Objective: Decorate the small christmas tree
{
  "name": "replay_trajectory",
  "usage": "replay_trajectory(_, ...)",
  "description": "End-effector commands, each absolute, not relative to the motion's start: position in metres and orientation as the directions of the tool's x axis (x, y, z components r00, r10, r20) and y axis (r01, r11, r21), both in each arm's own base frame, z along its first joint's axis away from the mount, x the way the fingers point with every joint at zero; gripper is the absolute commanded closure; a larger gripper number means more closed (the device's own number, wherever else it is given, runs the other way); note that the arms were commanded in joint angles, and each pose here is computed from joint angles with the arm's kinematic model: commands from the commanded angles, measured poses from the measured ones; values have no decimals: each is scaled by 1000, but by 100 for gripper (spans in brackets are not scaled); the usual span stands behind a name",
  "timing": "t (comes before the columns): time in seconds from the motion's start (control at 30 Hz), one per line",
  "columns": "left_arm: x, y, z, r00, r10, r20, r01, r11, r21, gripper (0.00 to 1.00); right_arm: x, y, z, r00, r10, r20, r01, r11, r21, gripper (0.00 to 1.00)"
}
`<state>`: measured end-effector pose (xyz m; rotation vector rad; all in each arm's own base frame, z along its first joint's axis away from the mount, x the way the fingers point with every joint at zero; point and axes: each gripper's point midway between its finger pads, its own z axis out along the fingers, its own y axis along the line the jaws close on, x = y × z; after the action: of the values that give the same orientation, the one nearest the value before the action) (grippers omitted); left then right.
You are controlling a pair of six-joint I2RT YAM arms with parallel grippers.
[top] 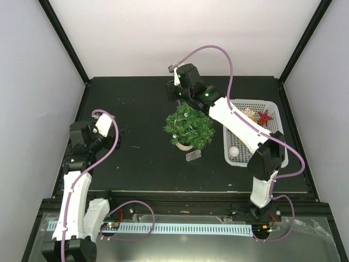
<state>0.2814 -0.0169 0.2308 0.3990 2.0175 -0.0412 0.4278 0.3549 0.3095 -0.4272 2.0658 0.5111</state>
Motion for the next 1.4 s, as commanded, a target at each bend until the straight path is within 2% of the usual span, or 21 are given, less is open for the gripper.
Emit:
replay_trajectory(0.0,282,-17,234,-405,250,-879,295,946,133,1,425,360,345,-457,-56,-888,-523,824,217,79)
replay_trajectory(0.3,281,-17,234,-403,251,-880,298,945,133,1,448,349,351,-463,-19,-886,-490,839,238,79)
replay_trajectory(0.67,282,-19,233,-403,249,-880,309,943,125,1,463,303,320,-505,0,-863,-393,890,230,80)
replay_trajectory(1.37,281,-20,232,-407,250,-879,315,941,122,1,418,246,325,-474,21,-880,-298,937,183,80)
